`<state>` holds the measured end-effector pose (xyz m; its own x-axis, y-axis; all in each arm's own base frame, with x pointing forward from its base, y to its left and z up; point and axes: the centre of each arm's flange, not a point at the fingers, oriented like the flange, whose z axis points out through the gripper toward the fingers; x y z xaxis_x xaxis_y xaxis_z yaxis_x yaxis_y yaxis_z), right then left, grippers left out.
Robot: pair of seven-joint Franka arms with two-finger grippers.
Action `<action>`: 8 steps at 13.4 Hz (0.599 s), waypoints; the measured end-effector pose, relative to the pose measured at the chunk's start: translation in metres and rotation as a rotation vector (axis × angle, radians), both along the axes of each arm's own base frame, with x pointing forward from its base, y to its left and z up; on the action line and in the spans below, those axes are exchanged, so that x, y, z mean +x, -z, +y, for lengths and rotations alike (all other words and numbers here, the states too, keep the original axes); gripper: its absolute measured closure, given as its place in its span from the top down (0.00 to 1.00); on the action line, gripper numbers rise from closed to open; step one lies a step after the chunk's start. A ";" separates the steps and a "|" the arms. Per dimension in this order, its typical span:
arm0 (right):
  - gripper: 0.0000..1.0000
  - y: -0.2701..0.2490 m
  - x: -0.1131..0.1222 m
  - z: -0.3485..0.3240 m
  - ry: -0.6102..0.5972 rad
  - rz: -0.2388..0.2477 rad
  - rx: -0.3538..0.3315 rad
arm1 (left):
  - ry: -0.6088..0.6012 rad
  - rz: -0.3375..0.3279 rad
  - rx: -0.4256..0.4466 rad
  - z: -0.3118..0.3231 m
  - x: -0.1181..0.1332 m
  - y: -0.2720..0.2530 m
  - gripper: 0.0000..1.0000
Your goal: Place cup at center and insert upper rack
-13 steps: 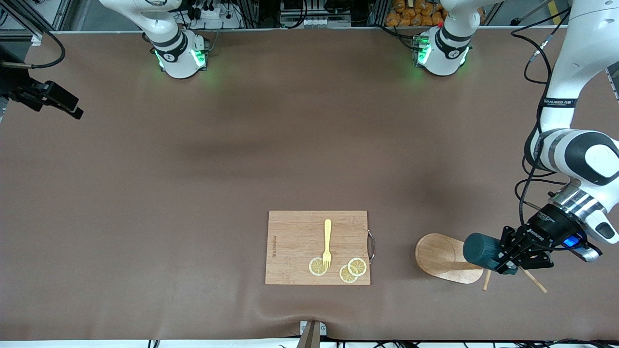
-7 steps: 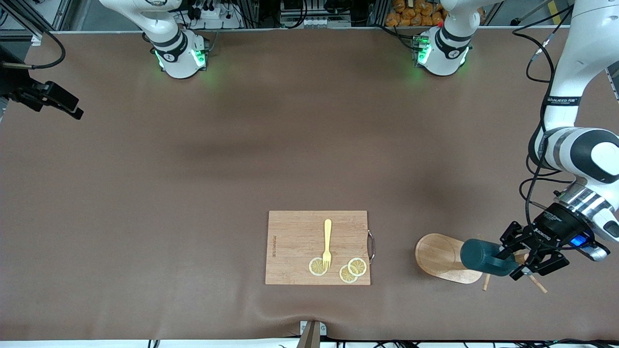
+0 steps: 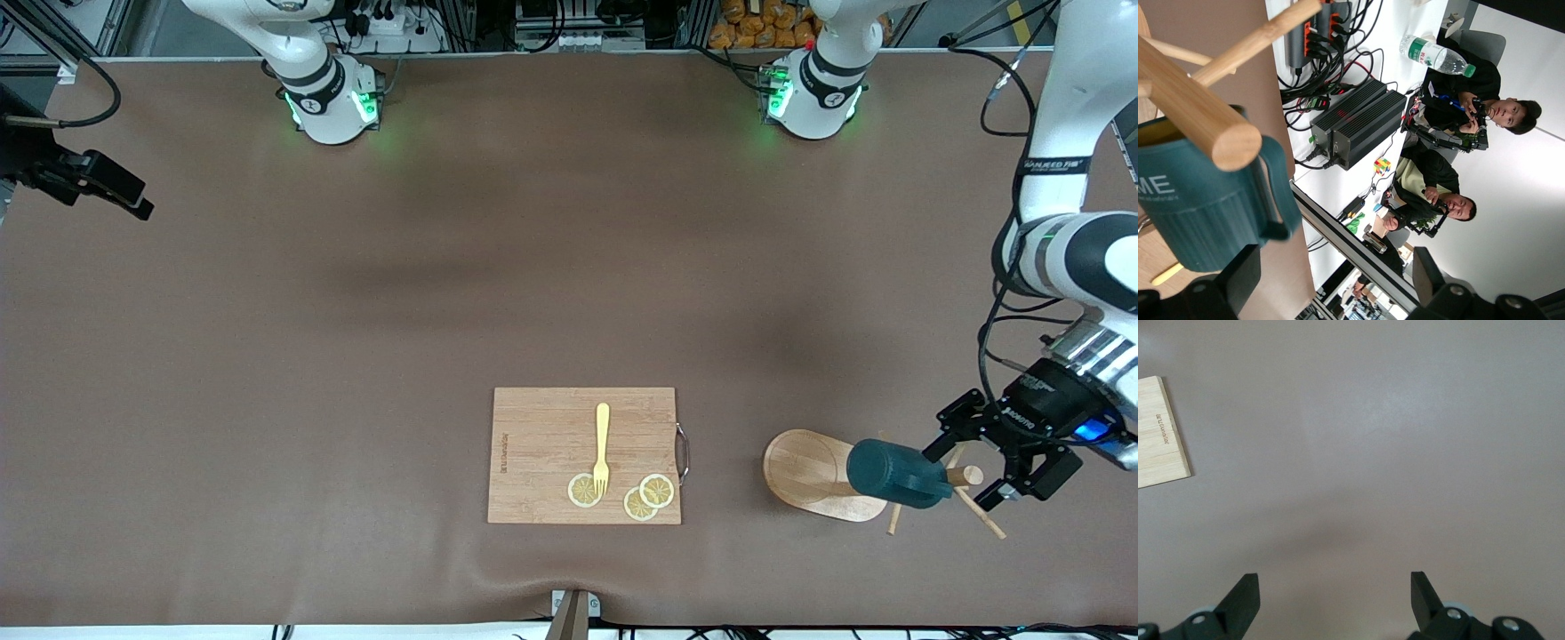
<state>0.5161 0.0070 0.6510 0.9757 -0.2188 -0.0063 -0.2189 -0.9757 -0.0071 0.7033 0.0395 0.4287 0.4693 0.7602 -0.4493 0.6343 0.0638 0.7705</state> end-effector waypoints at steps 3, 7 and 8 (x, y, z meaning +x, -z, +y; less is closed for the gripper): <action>1.00 0.000 0.000 0.000 0.000 0.000 0.000 | 0.050 -0.024 0.116 -0.005 -0.018 -0.028 1.00; 1.00 0.000 0.000 0.000 0.000 0.000 -0.001 | 0.279 -0.020 0.383 -0.022 -0.041 -0.064 1.00; 1.00 0.000 0.000 0.000 0.000 0.000 -0.002 | 0.343 -0.007 0.456 -0.024 -0.047 -0.070 1.00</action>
